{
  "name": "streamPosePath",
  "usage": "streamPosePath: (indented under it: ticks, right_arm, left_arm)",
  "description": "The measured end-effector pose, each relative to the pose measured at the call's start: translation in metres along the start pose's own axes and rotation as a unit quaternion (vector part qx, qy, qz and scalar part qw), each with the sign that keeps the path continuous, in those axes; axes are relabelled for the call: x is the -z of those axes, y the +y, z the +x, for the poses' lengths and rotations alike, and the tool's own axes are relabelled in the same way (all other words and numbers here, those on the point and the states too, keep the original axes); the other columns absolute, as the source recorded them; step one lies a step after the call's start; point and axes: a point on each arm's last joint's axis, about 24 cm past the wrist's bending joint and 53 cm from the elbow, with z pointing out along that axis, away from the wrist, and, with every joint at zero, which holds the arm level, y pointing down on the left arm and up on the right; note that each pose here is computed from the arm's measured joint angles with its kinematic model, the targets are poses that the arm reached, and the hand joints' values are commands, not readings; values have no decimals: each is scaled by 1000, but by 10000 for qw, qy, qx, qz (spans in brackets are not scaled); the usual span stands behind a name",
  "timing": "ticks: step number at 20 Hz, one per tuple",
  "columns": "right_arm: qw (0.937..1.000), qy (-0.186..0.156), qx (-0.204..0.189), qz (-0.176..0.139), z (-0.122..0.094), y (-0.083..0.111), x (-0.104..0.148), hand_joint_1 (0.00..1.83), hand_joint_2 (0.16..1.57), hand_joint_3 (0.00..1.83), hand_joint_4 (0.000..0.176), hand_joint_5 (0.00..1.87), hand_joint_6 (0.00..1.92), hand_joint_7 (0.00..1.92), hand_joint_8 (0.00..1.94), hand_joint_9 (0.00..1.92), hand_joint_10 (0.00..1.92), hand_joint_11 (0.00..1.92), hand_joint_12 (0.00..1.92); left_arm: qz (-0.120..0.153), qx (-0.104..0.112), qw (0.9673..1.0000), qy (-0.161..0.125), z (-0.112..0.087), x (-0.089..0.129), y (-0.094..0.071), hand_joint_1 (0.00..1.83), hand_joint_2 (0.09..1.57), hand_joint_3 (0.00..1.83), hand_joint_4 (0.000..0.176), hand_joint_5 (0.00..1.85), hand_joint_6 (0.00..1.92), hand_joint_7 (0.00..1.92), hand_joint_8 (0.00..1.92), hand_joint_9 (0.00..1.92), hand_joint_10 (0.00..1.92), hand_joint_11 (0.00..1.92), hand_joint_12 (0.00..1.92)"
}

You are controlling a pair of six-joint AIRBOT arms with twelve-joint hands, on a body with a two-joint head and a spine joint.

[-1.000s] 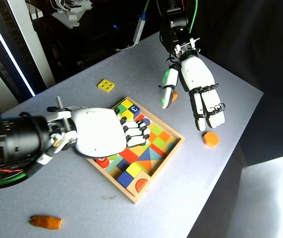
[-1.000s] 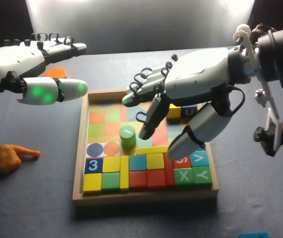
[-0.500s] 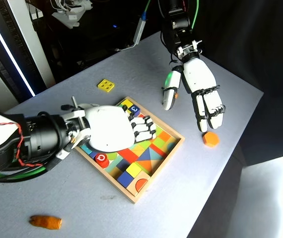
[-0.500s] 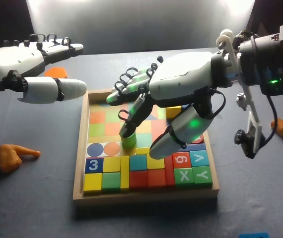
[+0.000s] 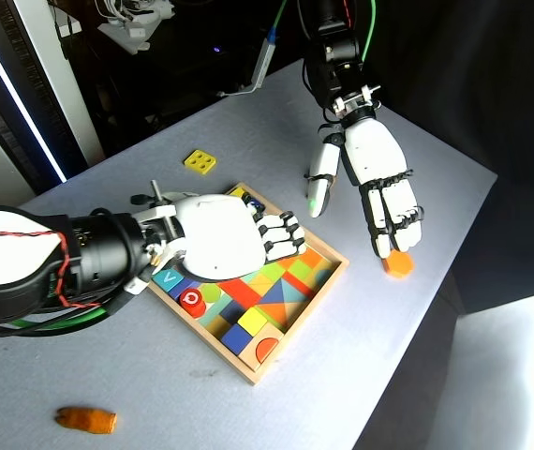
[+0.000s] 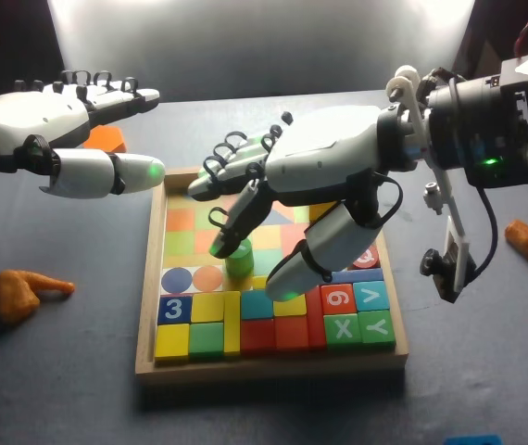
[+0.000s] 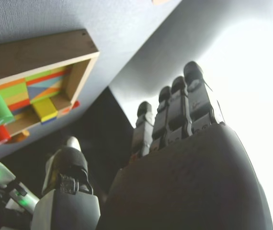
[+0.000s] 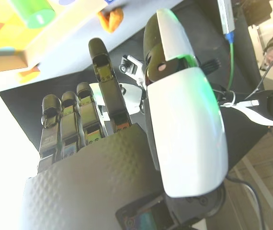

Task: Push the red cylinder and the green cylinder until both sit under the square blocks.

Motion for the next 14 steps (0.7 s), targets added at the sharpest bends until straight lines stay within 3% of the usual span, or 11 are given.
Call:
streamPosePath:
  ticks: [4,5,6,7,8,9,10,11,12,13,14]
  right_arm:
    - [9998,-121,-14,184,-8,-12,-1,446,1082,1,117,588,0,33,0,0,0,0,447]
    - [9998,-113,-17,181,-7,-12,-2,445,1082,0,120,581,0,34,1,0,0,0,449]
    - [9998,-99,-17,161,-6,-10,-4,454,1083,0,120,583,1,36,1,0,0,0,422]
    - [9998,-91,-16,150,-5,-9,-5,444,1088,1,116,575,4,35,0,0,0,0,345]
    - [9999,-84,-18,137,-4,-8,-6,451,1087,0,119,570,2,37,0,0,0,0,294]
    - [9999,-83,-14,135,-4,-8,-7,494,1075,0,111,585,7,50,4,0,0,0,277]
    - [9999,-86,-12,140,-4,-9,-8,508,1073,0,111,582,3,47,2,0,0,0,247]
    - [9998,-104,-1,171,-6,-11,-7,497,1076,0,106,578,0,43,0,0,0,0,236]
    - [9998,-114,-3,190,-6,-12,-7,491,1076,0,106,575,0,41,0,0,0,0,232]
    - [9997,-132,-2,223,-8,-14,-7,497,1074,0,99,580,1,46,1,0,0,0,251]
    - [9996,-138,-4,242,-7,-15,-7,506,1073,0,91,585,2,51,2,0,0,0,259]
  left_arm:
    - [-15,-2,10000,6,2,-3,1,0,1224,1,145,48,1,25,3,48,7,0,482]
    - [-23,-3,10000,27,3,-3,1,33,1307,11,145,43,0,24,1,49,4,0,487]
    - [-24,5,10000,38,5,-4,1,6,1344,8,133,32,2,24,0,56,4,0,554]
    - [-32,15,10000,56,7,-5,1,66,1341,2,149,46,3,25,0,48,2,0,504]
    - [-46,9,10000,84,9,-6,2,72,1414,7,101,35,3,25,0,60,4,0,662]
    - [-56,7,9999,93,10,-6,2,193,1469,10,87,64,12,48,6,67,6,0,663]
    - [-72,10,9999,98,10,-6,3,240,1490,6,100,76,8,34,6,25,9,0,422]
    - [-85,7,9999,87,9,-7,5,305,1446,0,91,79,4,56,6,33,10,0,326]
    - [-92,15,9999,81,8,-7,5,292,1423,0,95,93,7,53,2,28,6,0,288]
    - [-92,11,9999,91,9,-7,5,156,1395,0,94,47,1,44,0,36,5,0,333]
    - [-95,-7,9999,102,10,-7,5,151,1354,0,88,41,1,46,1,50,7,0,429]
